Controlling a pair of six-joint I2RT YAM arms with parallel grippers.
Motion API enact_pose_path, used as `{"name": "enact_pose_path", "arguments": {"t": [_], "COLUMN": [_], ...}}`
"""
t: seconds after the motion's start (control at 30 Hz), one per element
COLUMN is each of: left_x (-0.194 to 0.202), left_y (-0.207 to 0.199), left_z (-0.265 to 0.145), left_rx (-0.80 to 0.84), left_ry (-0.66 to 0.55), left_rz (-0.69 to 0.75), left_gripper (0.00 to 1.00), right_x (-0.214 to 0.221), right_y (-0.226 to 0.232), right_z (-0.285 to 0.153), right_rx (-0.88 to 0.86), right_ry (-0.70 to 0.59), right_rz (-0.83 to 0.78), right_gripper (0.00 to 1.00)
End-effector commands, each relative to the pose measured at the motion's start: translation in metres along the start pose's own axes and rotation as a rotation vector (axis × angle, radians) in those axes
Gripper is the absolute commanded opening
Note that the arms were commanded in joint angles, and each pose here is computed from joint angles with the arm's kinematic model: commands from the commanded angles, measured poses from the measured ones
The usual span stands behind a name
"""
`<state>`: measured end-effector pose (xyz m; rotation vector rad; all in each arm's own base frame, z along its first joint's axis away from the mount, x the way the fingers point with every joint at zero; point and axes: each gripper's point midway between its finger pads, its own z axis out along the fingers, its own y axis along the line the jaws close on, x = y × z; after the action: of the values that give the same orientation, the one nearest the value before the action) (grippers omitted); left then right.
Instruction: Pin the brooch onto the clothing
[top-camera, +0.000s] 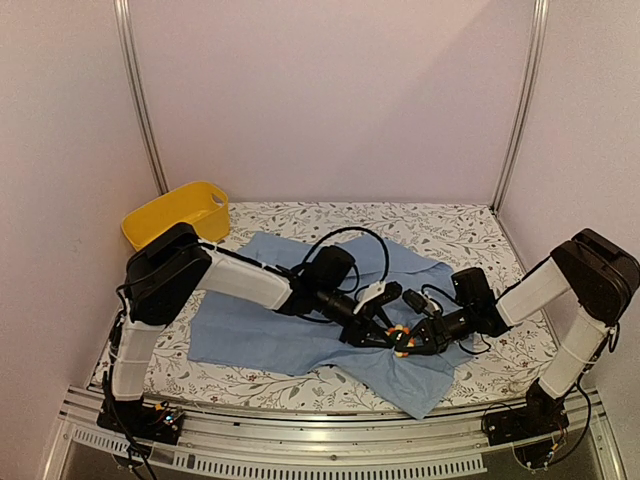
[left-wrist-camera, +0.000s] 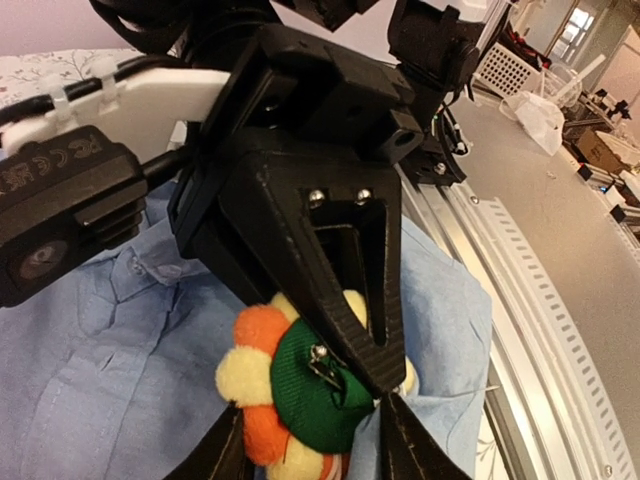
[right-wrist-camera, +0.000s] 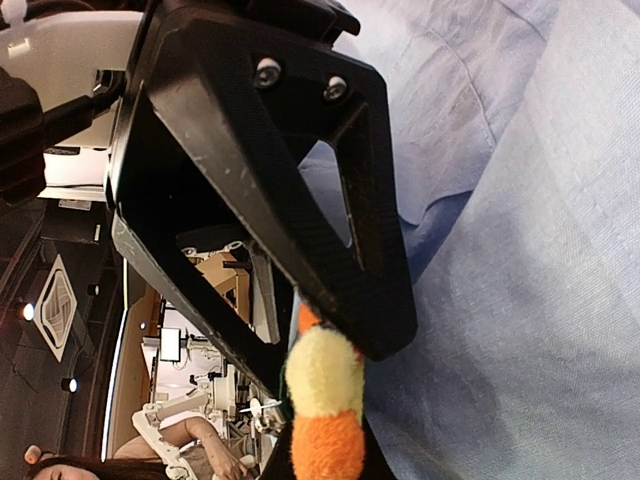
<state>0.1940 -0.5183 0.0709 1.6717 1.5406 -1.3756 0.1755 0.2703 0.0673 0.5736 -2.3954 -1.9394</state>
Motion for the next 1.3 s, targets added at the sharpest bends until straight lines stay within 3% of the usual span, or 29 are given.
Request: {"name": "enact_pose_path", "arguments": {"t": [0.0,0.23,0.5,0.67,0.77,1.1,1.27], "left_x": [-0.009,-0.019,-0.025,-0.039,-0.045,-0.057,-0.065], "left_y": [-0.004,-0.009,-0.015,-0.01,-0.008,-0.011,-0.009], "left_z": [-0.002,-0.003,-0.009,-0.021,-0.029,-0.047,-0.056], "left_rx": [0.03,0.067,0.062,-0.038,-0.1,-0.175,-0.23], "left_ry": [-0.019,-0.048,-0.071,-0.103,-0.135,-0.209,-0.236], "left_rz": [-0.014,-0.051,-0.132,-0.134,-0.137,-0.137,-0.141], "left_gripper": [0.39,0.0,0.0,0.0,0.0,0.0,0.0], "right_x": [-0.011,-0.013,-0.016,-0.021,-0.025,-0.038,-0.051], "right_y": [0.024,0.023,0.021,0.016,0.016,0.018,0.04], "right_z": [0.001,0.001,0.001,-0.001,-0.005,-0.028,-0.038], "right_rx": [-0.044,-0.035,-0.016,0.052,0.111,0.276,0.271], "right_ry": [0.003,0.001,-0.001,-0.018,-0.034,-0.1,-0.157], "right_rz": [-0.116,-0.115,-0.112,-0.104,-0.132,-0.226,-0.337], "right_gripper": [0.0,0.0,0.01,0.3,0.39,0.5,0.57]}}
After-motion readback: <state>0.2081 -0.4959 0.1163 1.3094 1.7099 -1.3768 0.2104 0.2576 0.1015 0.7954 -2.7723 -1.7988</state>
